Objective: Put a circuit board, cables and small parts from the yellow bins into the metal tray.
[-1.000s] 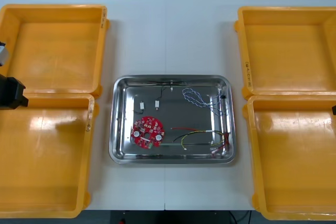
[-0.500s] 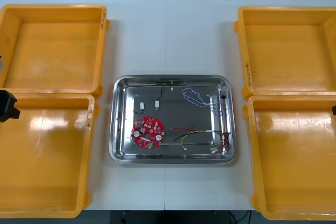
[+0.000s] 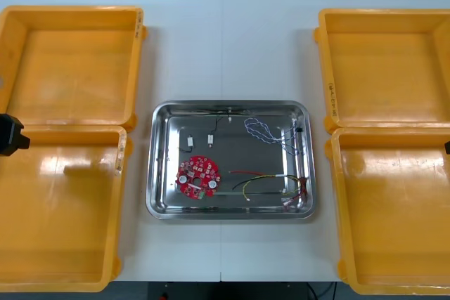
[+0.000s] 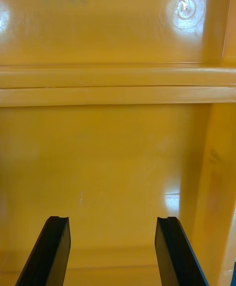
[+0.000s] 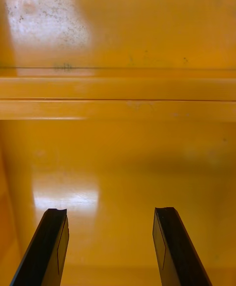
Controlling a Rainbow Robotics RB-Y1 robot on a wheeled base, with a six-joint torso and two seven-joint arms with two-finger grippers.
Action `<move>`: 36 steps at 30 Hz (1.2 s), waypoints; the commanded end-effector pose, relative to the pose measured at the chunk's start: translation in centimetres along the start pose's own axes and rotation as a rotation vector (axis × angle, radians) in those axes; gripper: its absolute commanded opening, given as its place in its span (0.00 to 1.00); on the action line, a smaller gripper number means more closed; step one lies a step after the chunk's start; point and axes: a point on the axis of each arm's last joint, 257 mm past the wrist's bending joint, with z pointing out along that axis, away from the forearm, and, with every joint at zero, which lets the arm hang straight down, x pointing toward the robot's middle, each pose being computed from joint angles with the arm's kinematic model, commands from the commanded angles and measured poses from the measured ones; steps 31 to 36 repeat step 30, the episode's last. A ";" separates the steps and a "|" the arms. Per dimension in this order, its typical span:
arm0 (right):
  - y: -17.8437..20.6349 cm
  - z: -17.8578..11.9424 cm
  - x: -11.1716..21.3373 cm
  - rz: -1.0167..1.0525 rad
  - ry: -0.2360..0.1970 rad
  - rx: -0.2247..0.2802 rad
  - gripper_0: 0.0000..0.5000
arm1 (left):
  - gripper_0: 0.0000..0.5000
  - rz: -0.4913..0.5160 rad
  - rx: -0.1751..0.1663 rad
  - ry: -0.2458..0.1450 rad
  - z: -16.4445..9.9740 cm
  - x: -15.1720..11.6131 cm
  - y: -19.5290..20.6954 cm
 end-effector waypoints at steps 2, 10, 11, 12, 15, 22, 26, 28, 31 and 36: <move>-0.8 -1.3 -1.0 -0.009 -0.044 0.022 1.00 | 1.00 0.115 -0.044 -0.070 -1.5 -1.3 1.8; -0.8 -1.3 -1.0 -0.009 -0.044 0.022 1.00 | 1.00 0.122 -0.012 -0.097 -1.4 -1.9 1.0; -0.8 -1.3 -1.0 -0.009 -0.044 0.022 1.00 | 1.00 0.120 -0.011 -0.098 -1.4 -1.9 1.0; -0.8 -1.3 -1.0 -0.009 -0.044 0.022 1.00 | 1.00 0.120 -0.008 -0.102 -1.4 -1.9 0.9; -0.8 -1.3 -1.0 -0.009 -0.044 0.022 1.00 | 1.00 0.121 -0.007 -0.100 -1.3 -1.9 0.9; -0.8 -1.3 -1.0 -0.009 -0.044 0.022 1.00 | 1.00 0.124 -0.005 -0.094 -1.2 -1.6 0.9; -0.8 -1.3 -1.0 -0.009 -0.044 0.022 1.00 | 1.00 0.125 -0.006 -0.091 -1.2 -1.6 0.9; -0.8 -1.3 -1.0 -0.009 -0.044 0.022 1.00 | 1.00 0.125 -0.006 -0.091 -1.2 -1.6 0.9; -0.8 -1.3 -1.0 -0.009 -0.044 0.022 1.00 | 1.00 0.125 -0.006 -0.091 -1.2 -1.6 0.9; -0.8 -1.3 -1.0 -0.009 -0.044 0.022 1.00 | 1.00 0.125 -0.006 -0.091 -1.2 -1.6 0.9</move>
